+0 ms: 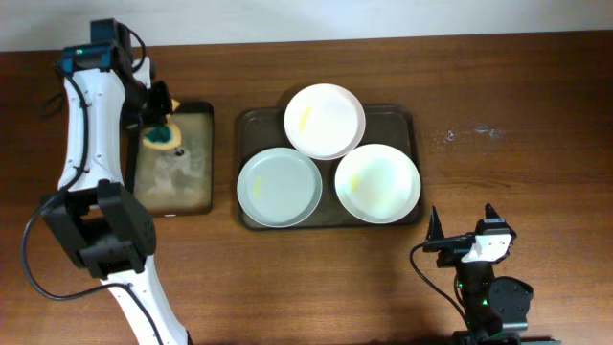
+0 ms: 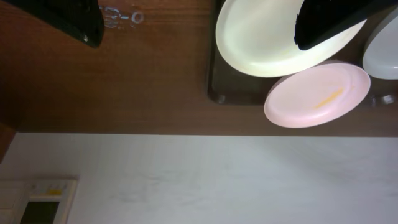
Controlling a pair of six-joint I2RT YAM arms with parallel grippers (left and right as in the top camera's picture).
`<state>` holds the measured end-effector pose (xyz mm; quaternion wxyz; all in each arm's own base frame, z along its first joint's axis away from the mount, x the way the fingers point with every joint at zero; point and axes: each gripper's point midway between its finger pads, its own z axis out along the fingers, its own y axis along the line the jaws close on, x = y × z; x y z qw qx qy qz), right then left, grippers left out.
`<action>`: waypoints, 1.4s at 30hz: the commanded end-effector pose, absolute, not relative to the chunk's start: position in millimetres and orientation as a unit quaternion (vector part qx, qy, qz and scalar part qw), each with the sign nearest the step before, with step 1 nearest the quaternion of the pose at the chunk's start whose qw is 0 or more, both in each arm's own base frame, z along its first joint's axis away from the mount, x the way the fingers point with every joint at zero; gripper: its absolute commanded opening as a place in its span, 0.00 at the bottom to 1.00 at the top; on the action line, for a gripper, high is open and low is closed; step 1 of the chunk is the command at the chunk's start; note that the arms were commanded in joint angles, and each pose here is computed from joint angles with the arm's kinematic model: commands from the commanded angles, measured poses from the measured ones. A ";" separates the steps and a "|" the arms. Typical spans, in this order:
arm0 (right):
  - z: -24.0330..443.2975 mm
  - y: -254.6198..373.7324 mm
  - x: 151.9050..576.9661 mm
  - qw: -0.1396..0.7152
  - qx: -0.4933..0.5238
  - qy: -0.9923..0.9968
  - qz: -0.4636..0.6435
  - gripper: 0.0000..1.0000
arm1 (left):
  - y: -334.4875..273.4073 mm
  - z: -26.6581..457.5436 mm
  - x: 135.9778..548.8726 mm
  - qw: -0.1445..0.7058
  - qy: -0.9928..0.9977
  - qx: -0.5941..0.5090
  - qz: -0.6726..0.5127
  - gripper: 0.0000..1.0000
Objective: Clean dirty plates on tray and stack at the side
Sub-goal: 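Lift the sponge with the left gripper and carry it toward the plates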
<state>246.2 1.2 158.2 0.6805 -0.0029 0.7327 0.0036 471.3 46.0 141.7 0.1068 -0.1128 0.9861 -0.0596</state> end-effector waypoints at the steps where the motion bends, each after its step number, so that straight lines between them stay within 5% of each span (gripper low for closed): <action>1: 155.8 1.4 246.0 0.679 -0.001 0.734 0.004 0.98 | 33.1 173.9 482.1 0.144 0.977 -0.111 -0.107 0.00; 8: 155.8 1.4 246.0 0.679 -0.001 0.734 0.004 0.98 | 37.1 69.2 463.2 0.075 0.985 -0.126 -0.094 0.00; 19: 155.8 1.3 246.0 0.679 -0.001 0.734 0.004 0.98 | 22.6 174.4 475.0 0.138 0.915 -0.156 -0.345 0.00; 23: 155.8 1.4 246.0 0.679 -0.001 0.734 0.004 0.98 | 48.8 172.3 468.2 0.133 0.909 -0.196 -0.342 0.00; 30: 155.8 1.3 246.0 0.679 -0.001 0.734 0.004 0.98 | 45.7 81.9 434.1 0.051 0.938 -0.208 -0.271 0.00; 36: 155.8 1.4 246.0 0.679 -0.001 0.734 0.004 0.98 | 44.9 171.1 441.8 0.124 0.943 -0.134 -0.277 0.00; 42: 155.8 1.4 246.0 0.679 -0.001 0.734 0.004 0.98 | 39.2 81.4 419.0 0.035 0.969 -0.130 -0.207 0.00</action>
